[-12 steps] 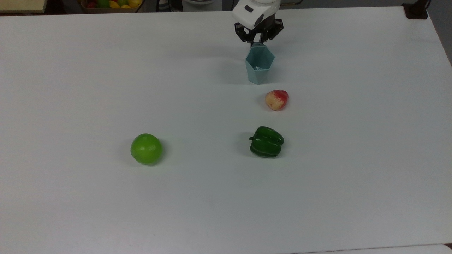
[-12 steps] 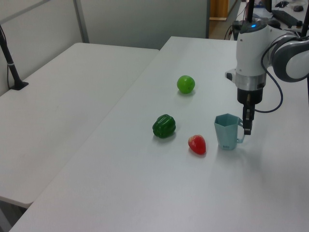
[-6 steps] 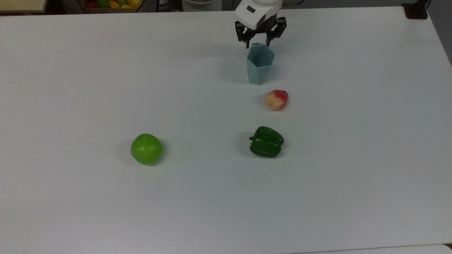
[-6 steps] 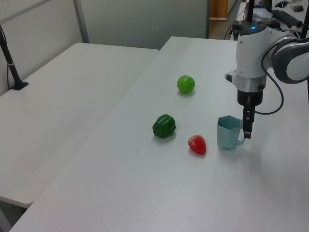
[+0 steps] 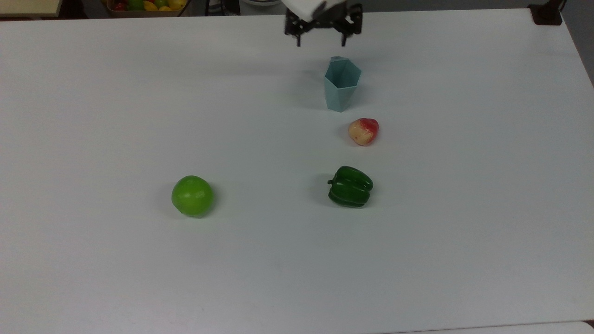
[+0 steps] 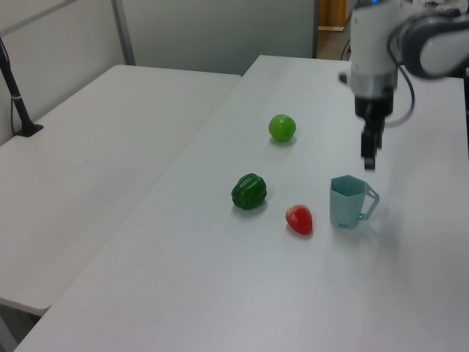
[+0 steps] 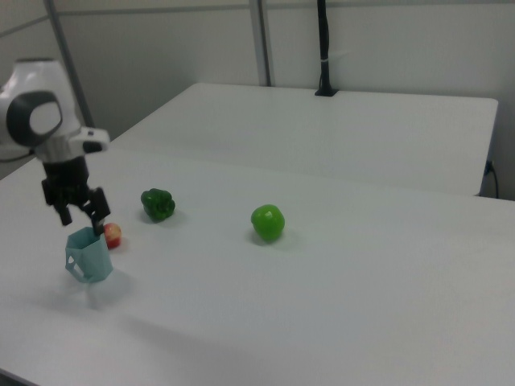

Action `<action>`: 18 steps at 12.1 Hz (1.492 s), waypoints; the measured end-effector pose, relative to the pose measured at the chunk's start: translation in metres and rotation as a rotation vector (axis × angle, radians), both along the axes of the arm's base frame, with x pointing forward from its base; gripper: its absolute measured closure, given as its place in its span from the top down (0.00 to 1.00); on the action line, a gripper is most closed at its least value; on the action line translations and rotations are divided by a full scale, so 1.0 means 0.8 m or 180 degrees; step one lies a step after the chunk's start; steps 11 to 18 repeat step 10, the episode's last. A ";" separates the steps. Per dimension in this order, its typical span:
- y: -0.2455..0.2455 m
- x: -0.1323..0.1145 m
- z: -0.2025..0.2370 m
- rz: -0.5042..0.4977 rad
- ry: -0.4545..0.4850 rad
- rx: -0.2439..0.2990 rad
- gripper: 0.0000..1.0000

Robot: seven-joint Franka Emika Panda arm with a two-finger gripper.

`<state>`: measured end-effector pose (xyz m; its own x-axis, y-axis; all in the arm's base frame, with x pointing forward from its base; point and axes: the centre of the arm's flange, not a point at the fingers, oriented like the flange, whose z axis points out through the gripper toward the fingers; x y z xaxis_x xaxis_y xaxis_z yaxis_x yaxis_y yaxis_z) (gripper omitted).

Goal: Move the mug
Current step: 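Open the gripper and lift it away from the mug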

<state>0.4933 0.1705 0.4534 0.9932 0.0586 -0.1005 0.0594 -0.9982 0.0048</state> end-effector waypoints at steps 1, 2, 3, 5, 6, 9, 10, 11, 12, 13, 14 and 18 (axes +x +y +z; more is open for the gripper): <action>-0.033 0.016 0.037 -0.0109 -0.0013 0.0011 1.00; -0.072 0.029 0.066 -0.0230 -0.0038 0.0025 1.00; -0.114 0.040 0.087 -0.0369 -0.0089 0.0041 1.00; -0.195 0.055 0.115 -0.0597 -0.0229 0.0069 1.00; -0.227 0.058 0.128 -0.0670 -0.0296 0.0081 1.00; -0.281 0.066 0.162 -0.0734 -0.0374 0.0092 1.00; -0.290 0.070 0.167 -0.0717 -0.0338 0.0091 1.00; -0.290 0.070 0.167 -0.0717 -0.0338 0.0091 1.00; -0.290 0.070 0.167 -0.0717 -0.0338 0.0091 1.00; -0.290 0.070 0.167 -0.0717 -0.0338 0.0091 1.00; -0.290 0.070 0.167 -0.0717 -0.0338 0.0091 1.00; -0.290 0.070 0.167 -0.0717 -0.0338 0.0091 1.00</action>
